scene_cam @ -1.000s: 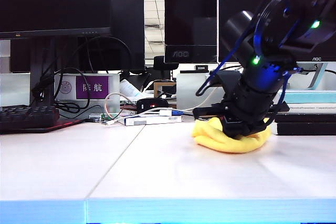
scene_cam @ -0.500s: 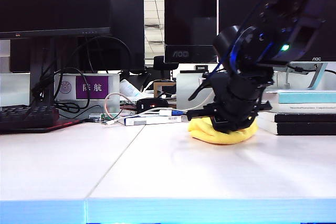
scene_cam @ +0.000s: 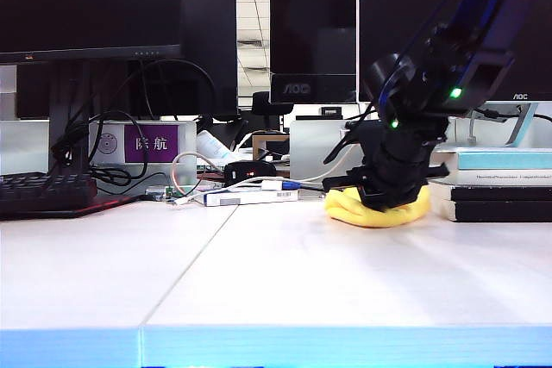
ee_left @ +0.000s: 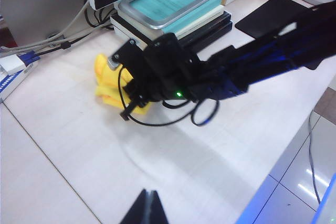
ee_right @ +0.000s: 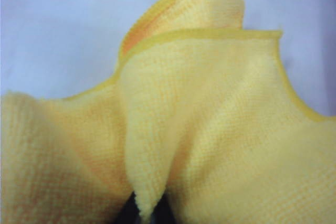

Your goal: Wipe the table from back to front using the rag.

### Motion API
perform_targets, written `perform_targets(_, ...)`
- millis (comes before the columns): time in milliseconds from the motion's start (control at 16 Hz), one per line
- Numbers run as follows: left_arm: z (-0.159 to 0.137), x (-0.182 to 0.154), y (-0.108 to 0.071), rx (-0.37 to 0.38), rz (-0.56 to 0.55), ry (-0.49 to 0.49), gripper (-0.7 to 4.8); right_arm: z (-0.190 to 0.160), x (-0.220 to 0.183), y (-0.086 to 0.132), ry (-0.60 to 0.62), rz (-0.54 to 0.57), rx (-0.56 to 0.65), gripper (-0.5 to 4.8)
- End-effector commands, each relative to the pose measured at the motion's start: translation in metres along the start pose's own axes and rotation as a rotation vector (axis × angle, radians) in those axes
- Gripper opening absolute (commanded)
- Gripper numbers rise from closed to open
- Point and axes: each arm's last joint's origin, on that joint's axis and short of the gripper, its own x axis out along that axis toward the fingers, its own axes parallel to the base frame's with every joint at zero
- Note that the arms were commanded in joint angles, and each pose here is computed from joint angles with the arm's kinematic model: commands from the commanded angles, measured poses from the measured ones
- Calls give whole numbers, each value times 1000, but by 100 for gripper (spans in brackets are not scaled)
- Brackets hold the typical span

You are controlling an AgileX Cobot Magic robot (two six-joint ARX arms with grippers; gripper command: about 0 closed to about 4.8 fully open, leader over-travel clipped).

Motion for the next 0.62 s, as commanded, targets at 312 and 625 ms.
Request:
perform_targets(312, 3, -2, -1, -1, -2, -19, -6, 13, 39, 1, -11, 28, -65, -5)
perform_targets(625, 3, -2, -1, -17, -2, -19, -6, 20, 64, 1, -40, 20, -88, -5)
